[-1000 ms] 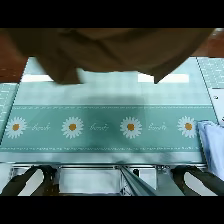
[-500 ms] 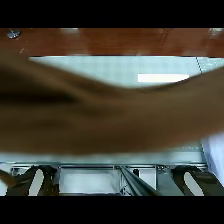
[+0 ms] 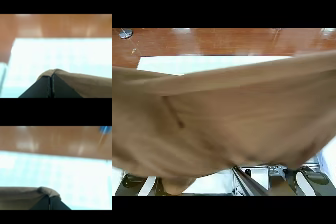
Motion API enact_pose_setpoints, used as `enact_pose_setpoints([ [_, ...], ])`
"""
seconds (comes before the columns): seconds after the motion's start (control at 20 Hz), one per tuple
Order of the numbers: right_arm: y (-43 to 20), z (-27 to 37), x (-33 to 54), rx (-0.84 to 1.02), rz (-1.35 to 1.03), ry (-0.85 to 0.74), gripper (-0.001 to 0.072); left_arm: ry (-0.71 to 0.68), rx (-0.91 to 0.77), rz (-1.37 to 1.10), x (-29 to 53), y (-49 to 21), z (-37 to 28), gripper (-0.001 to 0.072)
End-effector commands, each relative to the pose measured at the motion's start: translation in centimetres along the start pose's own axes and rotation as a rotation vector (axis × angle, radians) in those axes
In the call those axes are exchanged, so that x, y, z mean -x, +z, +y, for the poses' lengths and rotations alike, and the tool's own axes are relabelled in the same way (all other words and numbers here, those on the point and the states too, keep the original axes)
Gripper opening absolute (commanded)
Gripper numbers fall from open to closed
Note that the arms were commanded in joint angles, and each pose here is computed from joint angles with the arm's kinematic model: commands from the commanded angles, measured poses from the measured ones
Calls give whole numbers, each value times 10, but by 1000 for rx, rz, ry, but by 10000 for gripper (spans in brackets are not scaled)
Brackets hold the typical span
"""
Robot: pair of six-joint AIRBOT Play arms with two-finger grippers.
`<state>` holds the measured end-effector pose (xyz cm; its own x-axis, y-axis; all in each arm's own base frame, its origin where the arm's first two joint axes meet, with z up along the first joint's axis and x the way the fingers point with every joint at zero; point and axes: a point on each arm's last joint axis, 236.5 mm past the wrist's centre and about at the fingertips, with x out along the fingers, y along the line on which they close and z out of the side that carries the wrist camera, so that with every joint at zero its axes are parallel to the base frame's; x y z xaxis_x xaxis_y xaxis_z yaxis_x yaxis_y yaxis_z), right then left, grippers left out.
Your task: Fold the shirts.
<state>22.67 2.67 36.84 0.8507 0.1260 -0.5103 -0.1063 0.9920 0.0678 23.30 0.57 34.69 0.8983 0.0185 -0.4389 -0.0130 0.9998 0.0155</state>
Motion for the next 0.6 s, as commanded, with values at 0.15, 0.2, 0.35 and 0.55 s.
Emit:
enact_pose_setpoints([
  [0.15,-82,-33,-188,-94,349,46,20,-74,73,362,-192,-88,-14,26],
  [0.2,-87,-39,-216,-111,374,45,20,-70,88,391,-222,-96,-13,26],
  [0.35,-100,-59,-303,-166,401,37,20,-57,152,422,-299,-105,-12,26],
  [0.55,-117,-74,-402,-240,468,57,20,-51,299,412,-374,-111,-15,26],
])
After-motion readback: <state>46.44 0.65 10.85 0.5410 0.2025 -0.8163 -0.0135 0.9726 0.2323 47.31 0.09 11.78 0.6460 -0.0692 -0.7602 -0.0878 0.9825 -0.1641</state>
